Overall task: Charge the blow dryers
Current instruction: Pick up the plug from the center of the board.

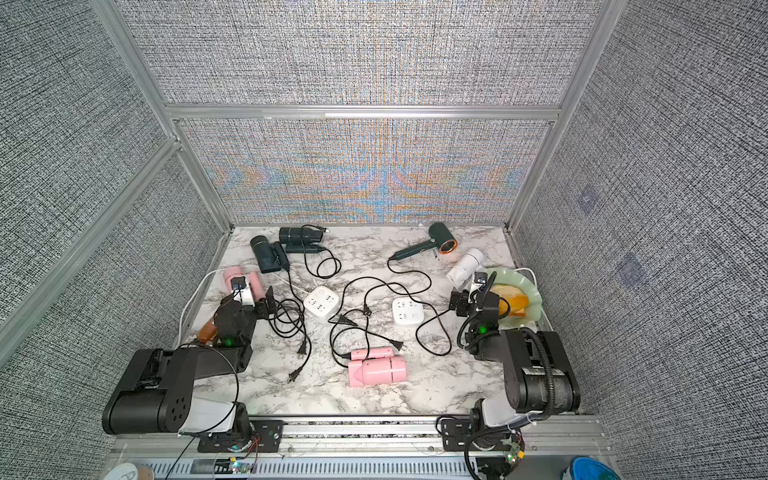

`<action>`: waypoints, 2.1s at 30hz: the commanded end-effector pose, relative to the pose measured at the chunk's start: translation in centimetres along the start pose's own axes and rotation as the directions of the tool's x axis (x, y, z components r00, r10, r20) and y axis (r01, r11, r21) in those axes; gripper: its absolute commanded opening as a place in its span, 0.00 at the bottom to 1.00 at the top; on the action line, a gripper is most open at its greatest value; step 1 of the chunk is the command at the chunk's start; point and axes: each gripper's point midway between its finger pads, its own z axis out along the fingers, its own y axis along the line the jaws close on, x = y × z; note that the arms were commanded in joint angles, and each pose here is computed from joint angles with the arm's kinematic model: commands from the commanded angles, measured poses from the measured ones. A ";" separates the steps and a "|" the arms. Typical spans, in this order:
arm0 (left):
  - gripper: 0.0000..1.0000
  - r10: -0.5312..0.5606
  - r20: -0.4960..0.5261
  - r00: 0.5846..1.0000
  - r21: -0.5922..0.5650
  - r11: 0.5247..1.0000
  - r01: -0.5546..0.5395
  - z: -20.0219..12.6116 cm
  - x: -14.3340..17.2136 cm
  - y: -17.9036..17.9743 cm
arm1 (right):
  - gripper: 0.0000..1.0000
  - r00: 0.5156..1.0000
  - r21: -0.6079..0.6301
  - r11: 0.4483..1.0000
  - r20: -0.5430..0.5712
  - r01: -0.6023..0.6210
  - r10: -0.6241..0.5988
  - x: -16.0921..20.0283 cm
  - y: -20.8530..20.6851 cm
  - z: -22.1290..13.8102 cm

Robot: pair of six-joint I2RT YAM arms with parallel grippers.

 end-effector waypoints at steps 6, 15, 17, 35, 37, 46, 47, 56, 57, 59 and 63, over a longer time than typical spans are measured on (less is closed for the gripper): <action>0.99 0.006 0.008 1.000 -0.009 1.000 -0.006 0.0 -0.3 0.2 | 0.99 1.000 -0.006 1.000 0.021 -0.006 0.006 -0.5 0.1 -0.1; 0.99 0.006 0.005 1.000 -0.008 1.000 -0.006 0.0 -0.2 0.1 | 0.99 1.000 -0.006 1.000 0.018 -0.005 0.005 -0.4 0.1 -0.1; 0.99 0.006 0.007 1.000 -0.008 1.000 -0.006 0.0 -0.2 0.1 | 0.99 1.000 -0.007 1.000 0.018 -0.004 0.004 -0.4 0.1 -0.1; 0.99 0.005 0.008 1.000 -0.010 1.000 -0.005 0.1 -0.3 0.2 | 0.99 1.000 -0.005 1.000 0.019 -0.003 0.003 -0.4 0.1 -0.1; 0.99 0.006 0.005 1.000 -0.008 1.000 -0.006 0.0 -0.2 0.1 | 0.99 1.000 -0.005 1.000 0.019 -0.004 0.004 -0.4 0.1 -0.1; 1.00 0.006 0.007 1.000 -0.009 1.000 -0.006 0.1 -0.2 0.1 | 0.99 1.000 -0.006 1.000 0.019 -0.006 0.006 -0.4 0.1 -0.1; 0.99 0.007 0.005 1.000 -0.009 1.000 -0.007 0.0 -0.2 0.2 | 0.99 1.000 -0.007 1.000 0.020 -0.005 0.005 -0.5 0.1 -0.1; 0.99 0.006 0.009 1.000 -0.008 1.000 -0.006 0.0 -0.3 0.1 | 0.99 0.999 -0.002 1.000 0.033 -0.010 0.010 -0.5 0.0 -0.3; 0.99 0.006 0.010 1.000 -0.007 1.000 -0.005 -0.1 -0.3 0.1 | 0.99 0.999 0.000 1.000 0.036 -0.011 0.011 -0.5 0.0 -0.4; 0.99 0.006 0.013 1.000 -0.007 1.000 -0.006 -0.1 -0.3 0.1 | 0.99 0.999 -0.004 1.000 0.046 -0.009 0.009 -0.5 0.0 -0.6; 0.99 0.005 0.018 1.000 -0.007 1.000 -0.005 -0.3 -0.4 0.1 | 0.99 0.998 0.008 1.000 0.055 -0.021 0.021 -0.5 -0.2 -0.9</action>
